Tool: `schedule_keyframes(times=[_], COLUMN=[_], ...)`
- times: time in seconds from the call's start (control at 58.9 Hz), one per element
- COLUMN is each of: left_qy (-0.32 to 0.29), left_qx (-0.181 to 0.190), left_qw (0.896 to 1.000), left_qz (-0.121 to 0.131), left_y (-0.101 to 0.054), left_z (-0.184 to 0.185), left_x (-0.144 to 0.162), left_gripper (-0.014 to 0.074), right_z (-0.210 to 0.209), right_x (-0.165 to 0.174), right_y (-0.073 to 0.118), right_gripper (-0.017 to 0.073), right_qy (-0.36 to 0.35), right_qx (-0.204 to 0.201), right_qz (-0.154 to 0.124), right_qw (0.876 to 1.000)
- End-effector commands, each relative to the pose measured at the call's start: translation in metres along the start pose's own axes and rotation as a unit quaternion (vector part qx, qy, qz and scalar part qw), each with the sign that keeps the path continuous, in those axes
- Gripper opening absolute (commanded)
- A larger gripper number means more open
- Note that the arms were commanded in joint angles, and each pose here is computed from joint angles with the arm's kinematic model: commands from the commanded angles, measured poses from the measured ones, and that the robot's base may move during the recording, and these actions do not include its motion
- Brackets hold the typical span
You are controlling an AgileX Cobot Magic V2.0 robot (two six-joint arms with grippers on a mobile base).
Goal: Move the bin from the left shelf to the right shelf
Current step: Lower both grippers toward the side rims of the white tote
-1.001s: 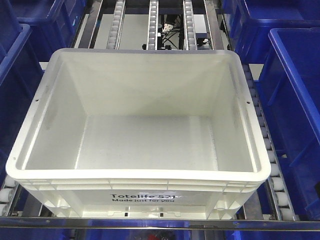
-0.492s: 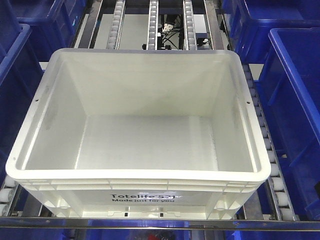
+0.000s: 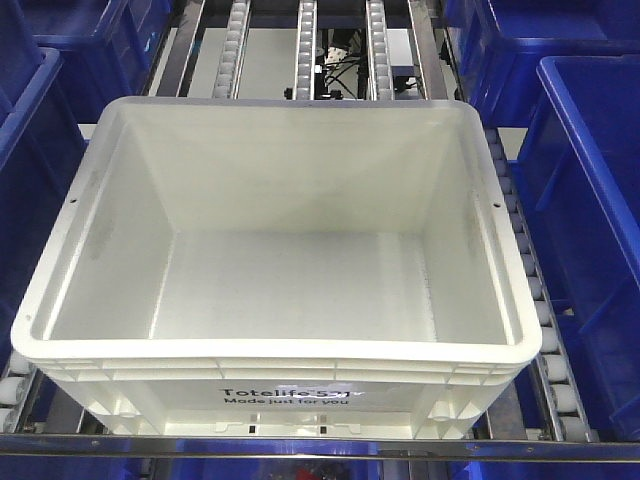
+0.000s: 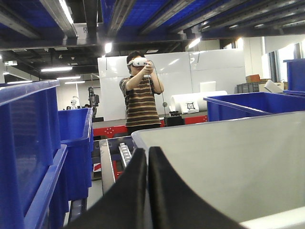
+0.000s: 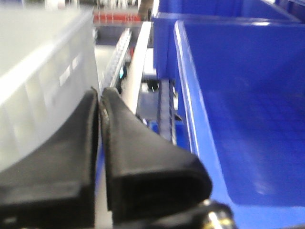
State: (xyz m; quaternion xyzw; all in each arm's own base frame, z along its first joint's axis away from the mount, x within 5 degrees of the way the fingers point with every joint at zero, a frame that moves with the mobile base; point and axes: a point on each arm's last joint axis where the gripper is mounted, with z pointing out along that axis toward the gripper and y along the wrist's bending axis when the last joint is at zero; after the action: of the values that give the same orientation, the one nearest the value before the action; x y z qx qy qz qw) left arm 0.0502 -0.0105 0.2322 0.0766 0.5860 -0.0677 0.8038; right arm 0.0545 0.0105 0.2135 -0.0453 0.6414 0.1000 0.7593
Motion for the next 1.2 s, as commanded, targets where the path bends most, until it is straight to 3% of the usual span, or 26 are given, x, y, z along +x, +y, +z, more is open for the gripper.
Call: schedule_keyframes(times=[0.0, 0.136, 0.255, 0.373, 0.509, 0.594, 0.764, 0.95, 1.052, 1.188], left_qy=[-0.038, 0.037, 0.122, 0.234, 0.295, 0.301, 0.287, 0.283, 0.281, 0.278], left_qx=[0.001, 0.013, 0.022, 0.033, 0.047, 0.054, 0.052, 0.051, 0.051, 0.056], left_qw=[0.999, 0.999, 0.992, 0.972, 0.954, 0.951, 0.956, 0.957, 0.957, 0.959], left_qz=[-0.007, -0.006, -0.005, -0.006, -0.027, -0.045, -0.047, -0.046, -0.044, -0.019], left_y=[0.001, 0.002, 0.002, 0.001, -0.002, -0.004, -0.004, -0.004, -0.004, -0.003], left_z=[0.0, 0.003, 0.02, 0.048, 0.069, 0.077, 0.081, 0.081, 0.081, 0.081], left_x=[-0.032, -0.067, -0.095, -0.115, -0.126, -0.126, -0.127, -0.128, -0.128, -0.129], left_gripper=[-0.0006, -0.0006, -0.0006, -0.0006, -0.0006, -0.0006, -0.0006, 0.0011, 0.0052, 0.0153], right_z=[-0.002, -0.002, 0.007, 0.027, 0.052, 0.065, 0.082, 0.086, 0.087, 0.087], right_x=[-0.026, -0.062, -0.091, -0.118, -0.139, -0.144, -0.139, -0.141, -0.142, -0.142], right_y=[0.0, 0.005, 0.012, 0.018, 0.023, 0.025, 0.026, 0.026, 0.026, 0.027], right_gripper=[-0.0008, -0.0008, -0.0008, -0.0008, -0.0008, -0.0008, -0.0008, 0.001, 0.0057, 0.0181], right_qy=[-0.07, -0.034, 0.069, 0.185, 0.276, 0.298, 0.31, 0.293, 0.292, 0.291], right_qx=[0.003, -0.014, -0.031, -0.046, -0.057, -0.063, -0.063, -0.061, -0.063, -0.064], right_qz=[0.046, 0.04, 0.018, 0.013, 0.015, 0.027, 0.042, 0.046, 0.05, 0.053], right_qw=[0.996, 0.999, 0.997, 0.982, 0.959, 0.952, 0.948, 0.953, 0.953, 0.953])
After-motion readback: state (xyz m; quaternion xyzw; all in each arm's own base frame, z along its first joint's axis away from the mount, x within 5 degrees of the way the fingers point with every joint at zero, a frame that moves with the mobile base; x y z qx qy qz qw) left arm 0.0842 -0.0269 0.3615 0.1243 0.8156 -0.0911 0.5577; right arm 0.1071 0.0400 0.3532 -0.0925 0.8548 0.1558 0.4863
